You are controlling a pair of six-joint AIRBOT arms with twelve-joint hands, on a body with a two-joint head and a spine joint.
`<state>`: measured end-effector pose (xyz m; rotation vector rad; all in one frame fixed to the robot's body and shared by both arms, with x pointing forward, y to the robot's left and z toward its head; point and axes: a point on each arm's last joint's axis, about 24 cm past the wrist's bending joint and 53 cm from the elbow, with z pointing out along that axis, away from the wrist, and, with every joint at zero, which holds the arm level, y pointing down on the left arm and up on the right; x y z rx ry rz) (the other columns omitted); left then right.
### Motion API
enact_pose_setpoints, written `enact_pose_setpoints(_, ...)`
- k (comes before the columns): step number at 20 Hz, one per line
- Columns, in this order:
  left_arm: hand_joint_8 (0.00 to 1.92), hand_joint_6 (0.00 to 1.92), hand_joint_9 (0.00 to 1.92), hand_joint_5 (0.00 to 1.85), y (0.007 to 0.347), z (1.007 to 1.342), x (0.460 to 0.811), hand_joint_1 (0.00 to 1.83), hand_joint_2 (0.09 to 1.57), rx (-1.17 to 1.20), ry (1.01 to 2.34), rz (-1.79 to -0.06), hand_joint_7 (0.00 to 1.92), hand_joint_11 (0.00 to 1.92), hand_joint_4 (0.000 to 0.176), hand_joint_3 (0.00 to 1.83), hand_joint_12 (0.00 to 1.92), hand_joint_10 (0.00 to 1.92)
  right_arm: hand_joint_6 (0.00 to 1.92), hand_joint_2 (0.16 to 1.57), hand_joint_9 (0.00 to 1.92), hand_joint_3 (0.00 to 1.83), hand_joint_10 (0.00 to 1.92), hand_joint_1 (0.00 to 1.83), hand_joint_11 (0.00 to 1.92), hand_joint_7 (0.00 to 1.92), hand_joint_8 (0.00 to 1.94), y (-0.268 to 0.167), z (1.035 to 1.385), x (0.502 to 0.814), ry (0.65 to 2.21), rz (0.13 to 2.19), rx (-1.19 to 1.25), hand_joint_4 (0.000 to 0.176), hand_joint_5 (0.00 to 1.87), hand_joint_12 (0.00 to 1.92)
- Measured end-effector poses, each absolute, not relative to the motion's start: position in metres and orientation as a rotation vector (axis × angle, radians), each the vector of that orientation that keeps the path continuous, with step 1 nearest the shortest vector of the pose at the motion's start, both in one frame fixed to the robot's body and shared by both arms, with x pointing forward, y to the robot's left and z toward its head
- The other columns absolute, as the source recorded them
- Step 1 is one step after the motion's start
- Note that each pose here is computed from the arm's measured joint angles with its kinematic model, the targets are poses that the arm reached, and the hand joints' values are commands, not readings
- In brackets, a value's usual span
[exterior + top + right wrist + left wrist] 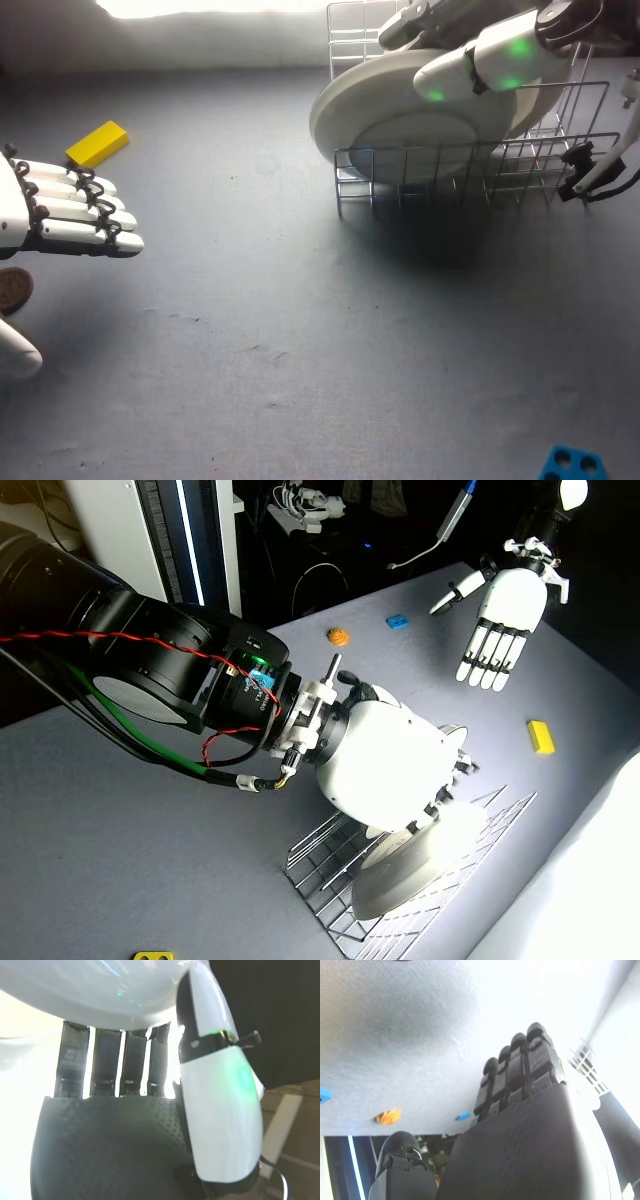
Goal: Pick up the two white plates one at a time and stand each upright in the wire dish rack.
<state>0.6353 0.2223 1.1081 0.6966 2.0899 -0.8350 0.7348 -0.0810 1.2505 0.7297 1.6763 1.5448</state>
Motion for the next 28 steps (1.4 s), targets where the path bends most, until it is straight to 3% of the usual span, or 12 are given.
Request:
enact_pose_setpoints(8, 0.0, 0.0, 0.0, 0.0, 0.222, 1.108, 0.635, 0.0, 0.99, 0.696, 2.091, -0.836, 0.0, 0.0, 0.0, 0.0, 0.0, 0.0, 0.0, 1.05, 0.83, 0.0, 0.01, 1.09, 0.31, 0.84, 0.0, -0.078, 1.279, 0.732, 1.618, 1.576, 0.671, 0.0, 0.74, 1.27)
enact_pose_setpoints(9, 0.0, 0.0, 0.0, 0.0, 0.221, 1.108, 0.635, 0.0, 0.99, 0.692, 2.093, -0.84, 0.0, 0.0, 0.0, 0.0, 0.0, 0.0, 0.0, 1.05, 0.83, 0.0, 0.01, 1.11, 0.31, 0.85, 0.0, -0.074, 1.294, 0.719, 1.594, 1.522, 0.48, 0.0, 0.73, 1.27)
enact_pose_setpoints(13, 0.0, 0.0, 0.0, 0.0, 0.215, 1.11, 0.632, 0.0, 0.99, 0.688, 2.088, -0.866, 0.0, 0.0, 0.0, 0.0, 0.0, 0.0, 0.0, 1.06, 0.84, 0.0, 0.01, 1.12, 0.3, 0.85, 0.0, -0.076, 1.309, 0.71, 1.543, 1.451, 0.301, 0.0, 0.74, 1.3)
enact_pose_setpoints(20, 0.0, 0.0, 0.0, 0.0, 0.2, 1.114, 0.62, 0.0, 0.99, 0.711, 2.074, -0.926, 0.0, 0.0, 0.0, 0.0, 0.0, 0.0, 0.01, 1.04, 0.86, 0.0, 0.02, 1.12, 0.37, 0.87, 0.01, -0.129, 1.332, 0.684, 1.383, 1.182, 0.041, 0.0, 0.78, 1.26)
enact_pose_setpoints(26, 0.0, 0.0, 0.0, 0.01, 0.182, 1.128, 0.593, 0.0, 1.0, 0.838, 1.997, -0.97, 0.01, 0.01, 0.0, 0.0, 0.01, 0.0, 0.02, 1.04, 0.87, 0.0, 0.02, 1.07, 0.37, 0.89, 0.01, -0.159, 1.345, 0.653, 1.275, 1.123, -0.021, 0.0, 0.81, 1.26)
enact_pose_setpoints(28, 0.01, 0.01, 0.07, 0.07, 0.181, 1.132, 0.593, 0.0, 1.02, 0.837, 1.984, -0.972, 0.09, 0.07, 0.0, 0.01, 0.05, 0.01, 0.02, 1.03, 0.89, 0.0, 0.02, 1.05, 0.42, 0.9, 0.01, -0.167, 1.348, 0.645, 1.263, 1.104, -0.028, 0.0, 0.84, 1.19)
